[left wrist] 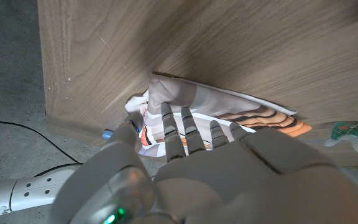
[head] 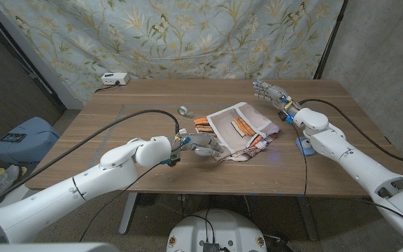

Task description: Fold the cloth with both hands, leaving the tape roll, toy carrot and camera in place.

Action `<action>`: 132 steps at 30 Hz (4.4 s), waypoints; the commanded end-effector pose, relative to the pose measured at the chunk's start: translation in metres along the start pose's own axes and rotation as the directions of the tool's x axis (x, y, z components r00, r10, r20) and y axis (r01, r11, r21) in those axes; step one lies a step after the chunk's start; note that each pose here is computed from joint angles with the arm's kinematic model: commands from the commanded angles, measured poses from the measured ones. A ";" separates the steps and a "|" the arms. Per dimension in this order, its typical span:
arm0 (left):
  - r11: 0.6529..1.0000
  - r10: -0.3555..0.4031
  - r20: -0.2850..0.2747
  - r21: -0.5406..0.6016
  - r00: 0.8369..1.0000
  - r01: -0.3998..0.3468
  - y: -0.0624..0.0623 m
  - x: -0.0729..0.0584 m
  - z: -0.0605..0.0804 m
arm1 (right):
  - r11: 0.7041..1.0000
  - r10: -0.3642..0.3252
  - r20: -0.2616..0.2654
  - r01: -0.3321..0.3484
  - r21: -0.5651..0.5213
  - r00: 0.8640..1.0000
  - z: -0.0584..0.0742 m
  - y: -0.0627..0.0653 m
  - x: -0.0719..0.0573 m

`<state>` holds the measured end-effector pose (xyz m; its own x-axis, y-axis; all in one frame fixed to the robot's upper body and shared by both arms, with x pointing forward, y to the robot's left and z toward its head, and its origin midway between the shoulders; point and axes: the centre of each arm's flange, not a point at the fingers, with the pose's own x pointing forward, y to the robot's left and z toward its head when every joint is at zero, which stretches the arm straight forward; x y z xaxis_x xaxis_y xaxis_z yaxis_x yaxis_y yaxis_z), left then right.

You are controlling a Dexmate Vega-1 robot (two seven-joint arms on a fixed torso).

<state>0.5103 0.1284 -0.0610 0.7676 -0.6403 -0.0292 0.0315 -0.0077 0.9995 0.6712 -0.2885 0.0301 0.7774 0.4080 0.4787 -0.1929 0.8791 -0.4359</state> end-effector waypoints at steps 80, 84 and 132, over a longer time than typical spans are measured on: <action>0.995 -0.098 -0.018 -0.022 0.995 0.098 0.010 0.028 -0.007 | 0.514 0.040 -0.508 -0.454 -0.728 0.860 0.051 0.010 0.088; 0.994 -0.106 -0.016 -0.020 0.994 0.105 0.010 0.029 -0.007 | 0.492 0.030 -0.523 -0.468 -0.734 0.852 0.049 0.008 0.089; 0.994 -0.103 -0.022 -0.033 0.994 0.103 0.013 0.028 -0.021 | 0.419 0.020 -0.555 -0.511 -0.750 0.831 0.035 0.035 0.108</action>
<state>0.5443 0.1198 -0.0484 0.7710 -0.6232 -0.1314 0.1276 -0.0510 0.9905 0.7256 -0.2105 0.0965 0.9732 0.2254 -0.0455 -0.0424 -0.0185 -0.9989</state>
